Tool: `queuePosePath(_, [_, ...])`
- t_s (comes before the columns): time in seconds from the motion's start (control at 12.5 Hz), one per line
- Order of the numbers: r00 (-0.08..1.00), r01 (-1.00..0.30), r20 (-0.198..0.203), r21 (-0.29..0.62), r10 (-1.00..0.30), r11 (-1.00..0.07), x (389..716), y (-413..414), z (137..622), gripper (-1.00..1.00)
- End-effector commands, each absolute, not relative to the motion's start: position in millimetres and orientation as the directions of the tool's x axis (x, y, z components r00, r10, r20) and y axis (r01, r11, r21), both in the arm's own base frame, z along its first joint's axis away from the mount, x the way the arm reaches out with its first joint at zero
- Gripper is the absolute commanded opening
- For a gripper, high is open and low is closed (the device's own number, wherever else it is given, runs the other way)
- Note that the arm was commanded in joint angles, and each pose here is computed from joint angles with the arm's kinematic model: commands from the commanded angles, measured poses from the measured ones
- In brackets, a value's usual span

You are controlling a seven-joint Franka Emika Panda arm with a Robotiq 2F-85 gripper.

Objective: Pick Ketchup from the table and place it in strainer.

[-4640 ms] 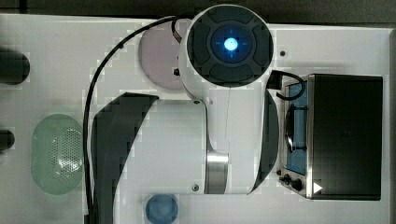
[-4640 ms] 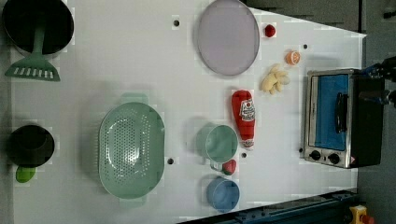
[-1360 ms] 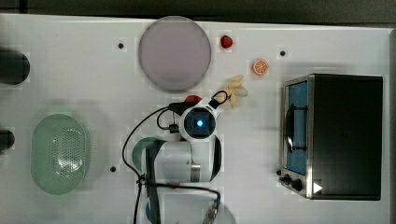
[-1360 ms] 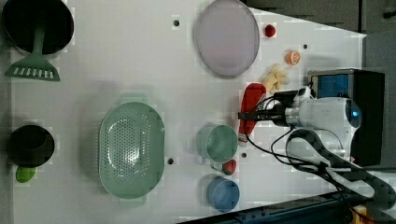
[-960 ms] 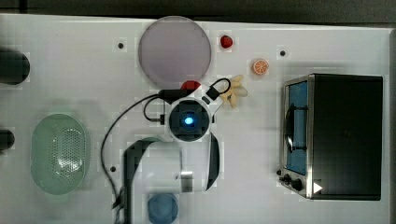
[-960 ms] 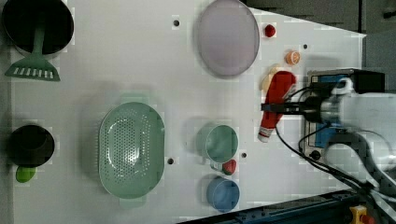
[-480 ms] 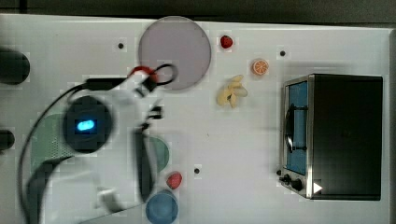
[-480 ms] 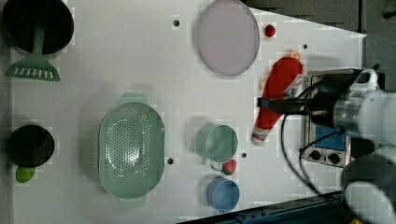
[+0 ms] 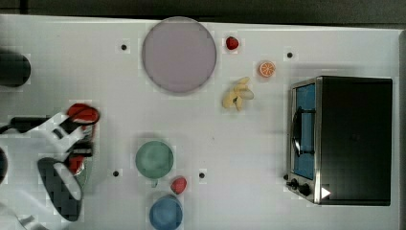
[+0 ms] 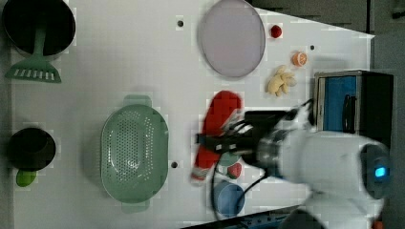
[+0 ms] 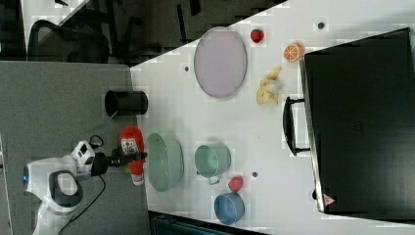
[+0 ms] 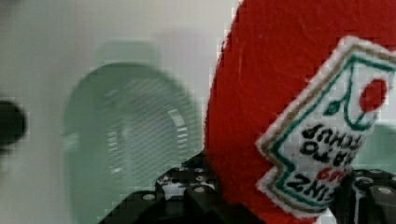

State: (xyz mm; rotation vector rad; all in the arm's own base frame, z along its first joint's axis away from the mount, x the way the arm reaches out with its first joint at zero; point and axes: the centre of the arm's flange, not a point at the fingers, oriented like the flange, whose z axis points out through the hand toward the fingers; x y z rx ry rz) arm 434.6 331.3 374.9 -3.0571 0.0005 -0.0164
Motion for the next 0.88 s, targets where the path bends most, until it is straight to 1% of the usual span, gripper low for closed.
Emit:
queuePosePath(0.08, [0.979,-0.202,-0.031,-0.162,-0.2,-0.966,429,362,344,0.25])
queuePosePath(0.24, [0.971,-0.239,-0.059,-0.22,-0.231,-0.946,427,379,318,0.25])
queuePosePath(0.32, [0.974,-0.228,-0.069,-0.228,-0.218,-0.947,426,383,303,0.33])
queuePosePath(0.48, [0.979,-0.198,-0.088,-0.221,-0.183,-0.955,423,387,273,0.75])
queuePosePath(0.56, [0.978,-0.203,-0.096,-0.233,-0.185,-0.951,425,387,263,0.97])
queuePosePath(0.72, [0.973,-0.231,-0.088,-0.262,-0.216,-0.937,428,389,263,1.0])
queuePosePath(0.88, [0.96,-0.279,-0.062,-0.249,-0.272,-0.927,438,378,283,1.0])
